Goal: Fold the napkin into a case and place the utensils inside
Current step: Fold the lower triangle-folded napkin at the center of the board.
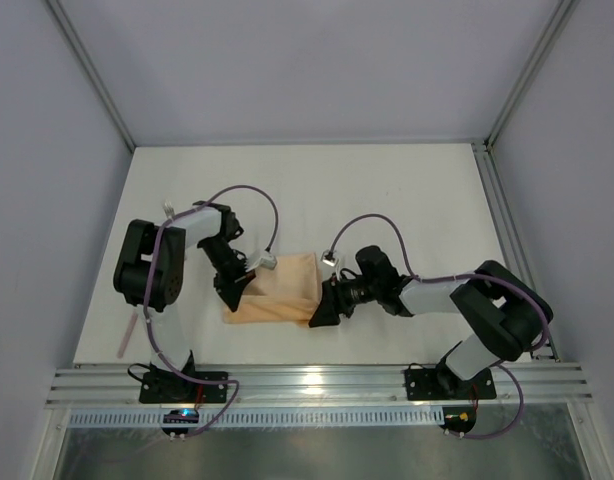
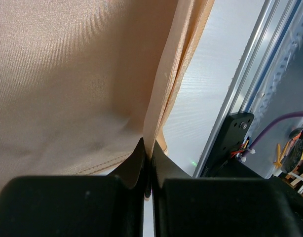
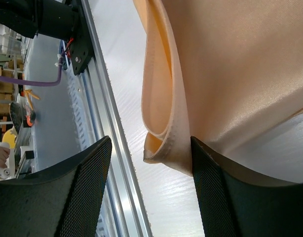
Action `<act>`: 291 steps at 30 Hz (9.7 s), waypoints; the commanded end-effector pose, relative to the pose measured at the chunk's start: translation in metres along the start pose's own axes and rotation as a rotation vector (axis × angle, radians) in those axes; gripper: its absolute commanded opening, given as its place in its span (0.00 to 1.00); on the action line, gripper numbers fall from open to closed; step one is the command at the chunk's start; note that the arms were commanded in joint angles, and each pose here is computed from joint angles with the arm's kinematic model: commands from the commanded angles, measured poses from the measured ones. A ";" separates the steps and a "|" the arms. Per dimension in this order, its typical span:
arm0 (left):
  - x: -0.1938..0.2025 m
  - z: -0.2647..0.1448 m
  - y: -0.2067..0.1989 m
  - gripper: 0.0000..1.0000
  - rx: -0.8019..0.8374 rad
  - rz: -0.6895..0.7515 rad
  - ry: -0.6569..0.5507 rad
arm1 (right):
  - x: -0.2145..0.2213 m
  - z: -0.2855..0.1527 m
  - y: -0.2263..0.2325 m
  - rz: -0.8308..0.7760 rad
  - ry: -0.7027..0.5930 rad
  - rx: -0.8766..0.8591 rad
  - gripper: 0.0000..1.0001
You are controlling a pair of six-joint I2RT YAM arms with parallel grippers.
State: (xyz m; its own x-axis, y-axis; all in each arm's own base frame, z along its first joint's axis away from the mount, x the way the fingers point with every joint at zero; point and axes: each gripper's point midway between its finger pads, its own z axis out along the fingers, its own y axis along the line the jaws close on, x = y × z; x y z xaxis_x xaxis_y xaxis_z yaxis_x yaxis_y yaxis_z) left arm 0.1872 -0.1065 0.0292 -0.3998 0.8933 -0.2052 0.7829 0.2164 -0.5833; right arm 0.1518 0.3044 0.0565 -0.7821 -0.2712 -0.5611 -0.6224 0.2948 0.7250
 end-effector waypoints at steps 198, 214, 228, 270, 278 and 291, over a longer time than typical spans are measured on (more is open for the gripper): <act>-0.072 -0.089 0.028 0.48 -0.492 -0.072 -0.393 | -0.060 0.024 -0.039 0.329 0.075 0.293 0.03; -0.173 -0.008 -0.015 0.52 -0.293 0.036 -0.438 | -0.068 0.026 -0.047 0.385 0.003 0.259 0.05; -0.178 0.017 0.016 0.39 -0.363 -0.025 -0.420 | -0.068 0.026 -0.059 0.416 -0.056 0.303 0.03; -0.169 0.026 0.008 0.00 -0.350 -0.039 -0.325 | -0.066 0.012 -0.023 0.210 -0.184 0.309 0.41; -0.174 0.024 0.009 0.00 -0.350 -0.038 -0.336 | -0.059 0.018 -0.024 0.179 -0.215 0.323 0.41; -0.173 0.020 0.011 0.00 -0.344 -0.054 -0.352 | -0.060 0.004 -0.014 0.136 -0.295 0.297 0.40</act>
State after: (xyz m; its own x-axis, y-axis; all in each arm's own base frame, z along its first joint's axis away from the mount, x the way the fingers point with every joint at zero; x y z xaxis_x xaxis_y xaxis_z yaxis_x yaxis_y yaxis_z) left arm 0.2413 -0.2538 0.0213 -0.5583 0.7328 -0.3891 0.8267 0.4521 -0.3349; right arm 0.1991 0.3120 0.0538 -0.8542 0.0108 -0.5198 -0.4046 0.6141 0.6776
